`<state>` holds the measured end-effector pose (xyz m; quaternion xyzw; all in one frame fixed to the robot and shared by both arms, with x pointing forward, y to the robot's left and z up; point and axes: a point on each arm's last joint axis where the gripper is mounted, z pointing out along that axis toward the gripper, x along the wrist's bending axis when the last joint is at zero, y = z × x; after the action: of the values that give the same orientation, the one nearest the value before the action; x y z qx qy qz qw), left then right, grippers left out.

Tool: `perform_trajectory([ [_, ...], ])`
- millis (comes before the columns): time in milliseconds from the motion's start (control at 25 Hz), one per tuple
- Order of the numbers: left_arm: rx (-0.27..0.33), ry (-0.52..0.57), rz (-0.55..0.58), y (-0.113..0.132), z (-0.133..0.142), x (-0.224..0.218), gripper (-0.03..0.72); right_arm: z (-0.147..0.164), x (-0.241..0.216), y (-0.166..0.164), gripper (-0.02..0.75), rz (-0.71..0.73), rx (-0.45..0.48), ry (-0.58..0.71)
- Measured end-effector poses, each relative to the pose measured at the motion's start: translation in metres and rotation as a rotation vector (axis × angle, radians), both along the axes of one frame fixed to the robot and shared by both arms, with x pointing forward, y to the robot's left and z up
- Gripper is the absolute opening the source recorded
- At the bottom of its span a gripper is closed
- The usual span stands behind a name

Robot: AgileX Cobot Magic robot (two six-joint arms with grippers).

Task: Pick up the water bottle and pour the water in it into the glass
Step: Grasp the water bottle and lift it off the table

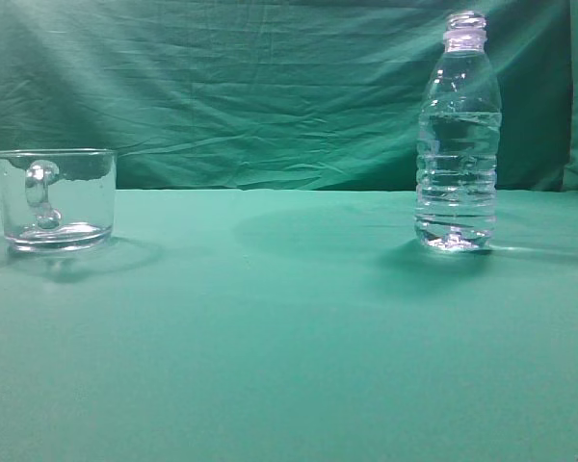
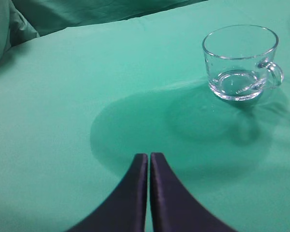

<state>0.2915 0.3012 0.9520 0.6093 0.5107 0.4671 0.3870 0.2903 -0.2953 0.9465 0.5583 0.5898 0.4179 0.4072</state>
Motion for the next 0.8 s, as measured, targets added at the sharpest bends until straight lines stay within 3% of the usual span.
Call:
perform_trajectory([
  [480, 0.000, 0.000, 0.000, 0.000, 0.000, 0.000, 0.000, 0.002, 0.001, -0.001, 0.000, -0.004, -0.007, -0.039],
  [560, 0.000, 0.000, 0.000, 0.000, 0.000, 0.000, 0.000, 0.010, 0.004, 0.000, 0.000, -0.020, 0.070, -0.139],
  [680, 0.000, 0.000, 0.000, 0.000, 0.000, 0.000, 0.000, 0.032, 0.005, -0.003, 0.000, -0.067, 0.282, -0.367],
  [800, 0.000, 0.000, 0.000, 0.000, 0.000, 0.000, 0.000, 0.045, 0.003, -0.007, 0.000, -0.102, 0.360, -0.514],
])
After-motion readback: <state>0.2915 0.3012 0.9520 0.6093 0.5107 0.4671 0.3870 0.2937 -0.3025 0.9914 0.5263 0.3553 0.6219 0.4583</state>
